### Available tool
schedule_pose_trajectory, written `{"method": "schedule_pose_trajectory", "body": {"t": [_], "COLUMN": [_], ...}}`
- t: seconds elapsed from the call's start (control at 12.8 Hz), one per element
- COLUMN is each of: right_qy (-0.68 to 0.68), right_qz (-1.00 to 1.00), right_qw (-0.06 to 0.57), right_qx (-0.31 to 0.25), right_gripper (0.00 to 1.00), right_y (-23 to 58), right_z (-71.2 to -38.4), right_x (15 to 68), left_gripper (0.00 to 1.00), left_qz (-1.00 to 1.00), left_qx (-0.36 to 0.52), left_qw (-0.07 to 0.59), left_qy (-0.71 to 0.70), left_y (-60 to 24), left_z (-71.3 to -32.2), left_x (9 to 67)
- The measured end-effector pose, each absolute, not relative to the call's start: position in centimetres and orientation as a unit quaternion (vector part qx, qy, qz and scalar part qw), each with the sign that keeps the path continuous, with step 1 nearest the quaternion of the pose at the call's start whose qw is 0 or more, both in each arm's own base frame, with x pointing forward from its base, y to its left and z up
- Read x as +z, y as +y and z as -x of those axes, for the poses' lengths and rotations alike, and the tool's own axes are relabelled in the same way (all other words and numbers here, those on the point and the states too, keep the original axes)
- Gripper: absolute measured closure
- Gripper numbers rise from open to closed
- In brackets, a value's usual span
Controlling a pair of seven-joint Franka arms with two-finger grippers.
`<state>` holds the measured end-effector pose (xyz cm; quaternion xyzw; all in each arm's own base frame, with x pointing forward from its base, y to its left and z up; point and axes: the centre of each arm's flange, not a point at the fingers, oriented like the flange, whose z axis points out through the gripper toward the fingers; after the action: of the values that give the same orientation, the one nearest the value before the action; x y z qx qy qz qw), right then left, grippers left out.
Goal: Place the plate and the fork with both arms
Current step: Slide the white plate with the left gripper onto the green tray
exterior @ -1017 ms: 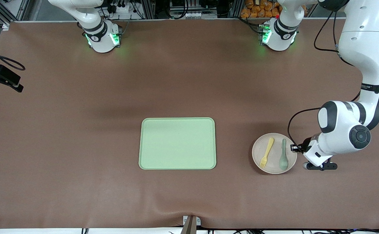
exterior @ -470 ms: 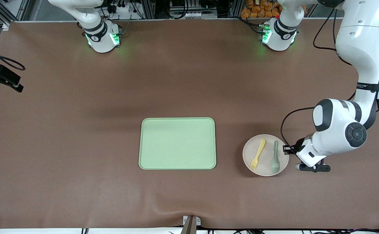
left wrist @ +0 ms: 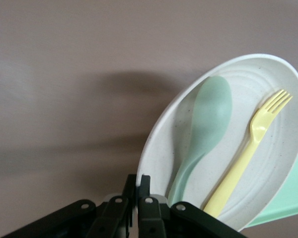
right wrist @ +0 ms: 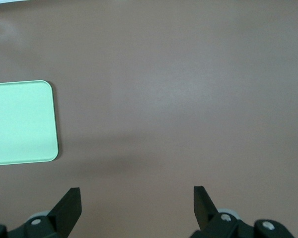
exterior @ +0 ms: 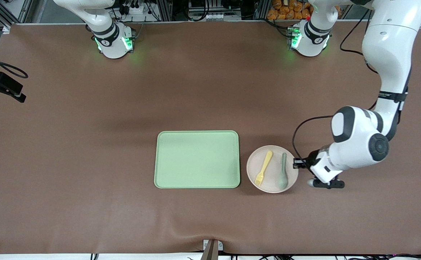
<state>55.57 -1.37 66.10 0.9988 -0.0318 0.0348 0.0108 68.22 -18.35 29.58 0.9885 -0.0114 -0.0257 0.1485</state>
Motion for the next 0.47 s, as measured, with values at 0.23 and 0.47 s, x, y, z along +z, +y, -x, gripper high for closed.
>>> {"method": "schedule_pose_trajectory", "body": {"t": [0.23,0.47], "right_qy": [-0.032,-0.032], "right_qz": [-0.999,-0.999], "right_qw": [0.011,0.011], "right_qx": [0.035,0.035], "right_gripper": [0.00,0.00], "right_y": [-1.4,-1.4], "right_z": [-55.6,-55.6], "right_x": [66.1,66.1], "left_gripper": [0.94,0.94], "left_qz": [-0.988,-0.986], "left_qx": [-0.052,-0.074], "left_qw": [0.146,0.146], "left_qy": [0.004,0.038], "left_y": [-23.5,-27.6], "left_z": [-66.5,-65.0], "left_x": [27.8,26.7]}}
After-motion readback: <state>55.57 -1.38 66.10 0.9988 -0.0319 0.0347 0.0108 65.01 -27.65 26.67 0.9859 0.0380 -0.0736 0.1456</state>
